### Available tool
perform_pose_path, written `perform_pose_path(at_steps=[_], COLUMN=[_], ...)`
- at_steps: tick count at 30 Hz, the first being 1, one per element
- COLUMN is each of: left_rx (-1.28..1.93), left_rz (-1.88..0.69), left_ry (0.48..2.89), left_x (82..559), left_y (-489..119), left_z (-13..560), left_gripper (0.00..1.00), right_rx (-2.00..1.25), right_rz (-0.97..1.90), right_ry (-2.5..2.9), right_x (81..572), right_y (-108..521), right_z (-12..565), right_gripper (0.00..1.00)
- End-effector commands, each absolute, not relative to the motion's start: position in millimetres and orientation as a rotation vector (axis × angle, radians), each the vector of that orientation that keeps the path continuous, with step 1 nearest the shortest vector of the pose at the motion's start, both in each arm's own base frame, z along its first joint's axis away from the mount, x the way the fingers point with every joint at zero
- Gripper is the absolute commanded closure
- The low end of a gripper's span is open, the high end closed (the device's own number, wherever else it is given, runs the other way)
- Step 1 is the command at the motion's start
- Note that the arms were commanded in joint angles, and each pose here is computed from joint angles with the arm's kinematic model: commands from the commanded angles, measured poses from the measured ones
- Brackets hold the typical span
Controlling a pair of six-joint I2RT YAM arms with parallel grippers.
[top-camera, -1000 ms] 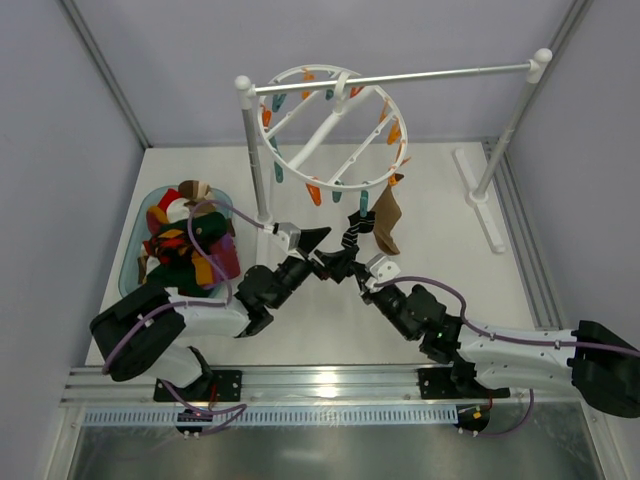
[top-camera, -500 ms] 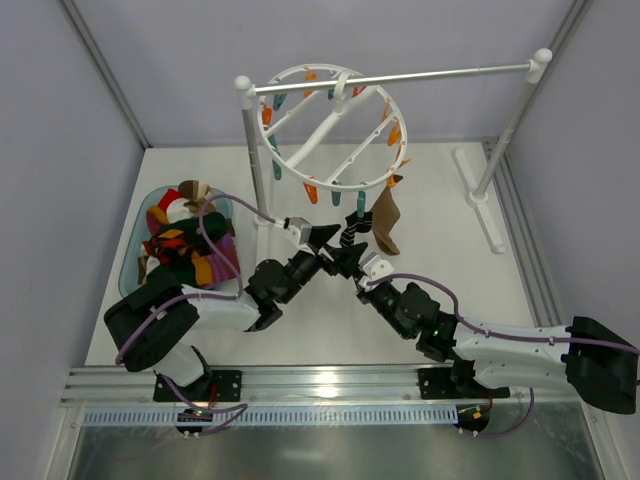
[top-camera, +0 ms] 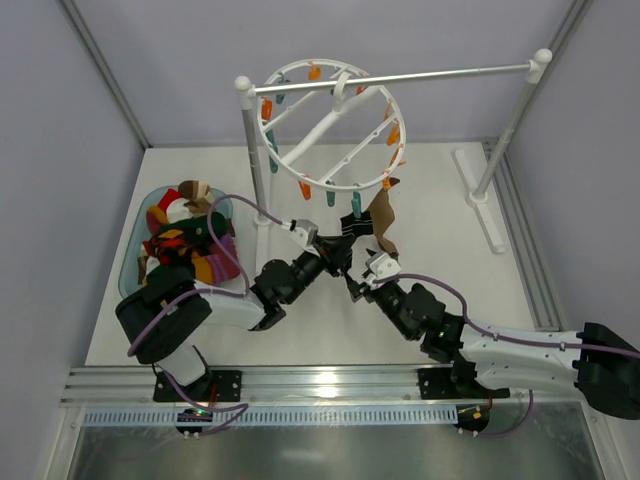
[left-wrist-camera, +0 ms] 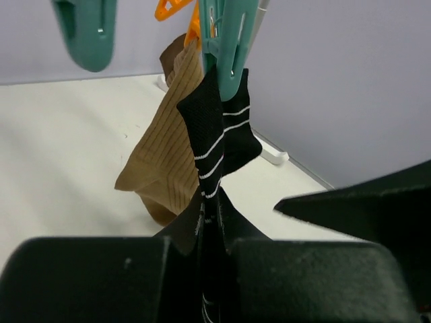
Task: Remove the socks clipped to the hanger
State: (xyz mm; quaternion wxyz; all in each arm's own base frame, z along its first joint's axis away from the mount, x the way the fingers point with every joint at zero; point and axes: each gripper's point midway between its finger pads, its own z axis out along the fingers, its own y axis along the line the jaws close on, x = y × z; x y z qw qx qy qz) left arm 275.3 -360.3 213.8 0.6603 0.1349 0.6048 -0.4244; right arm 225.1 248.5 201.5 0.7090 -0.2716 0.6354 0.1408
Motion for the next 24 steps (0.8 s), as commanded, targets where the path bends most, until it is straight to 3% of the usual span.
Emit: perform_pose_path(at_steps=[1, 4, 7, 11, 24], left_rx=[0.302, 0.326, 0.353, 0.377, 0.374], left_rz=[-0.944, -0.956, -0.969, -1.002, -1.001], left_ry=[1.289, 1.263, 1.244, 1.232, 1.229], left_x=[269, 260, 252, 243, 241], left_y=[-348, -343, -340, -340, -335], left_z=[230, 233, 235, 238, 241], left_gripper=[1.00, 1.00, 1.00, 1.00, 1.00], right_rx=[-0.475, -0.453, -0.459, -0.541, -0.599], right_rz=[0.308, 0.341, 0.366, 0.424, 0.532], right_ry=[1.368, 1.312, 1.243, 1.187, 1.213], right_x=[228, 222, 217, 209, 254], right_y=[232, 225, 223, 237, 251], right_z=[232, 250, 278, 301, 329], right_gripper=[0.25, 0.12, 0.08, 0.08, 0.08])
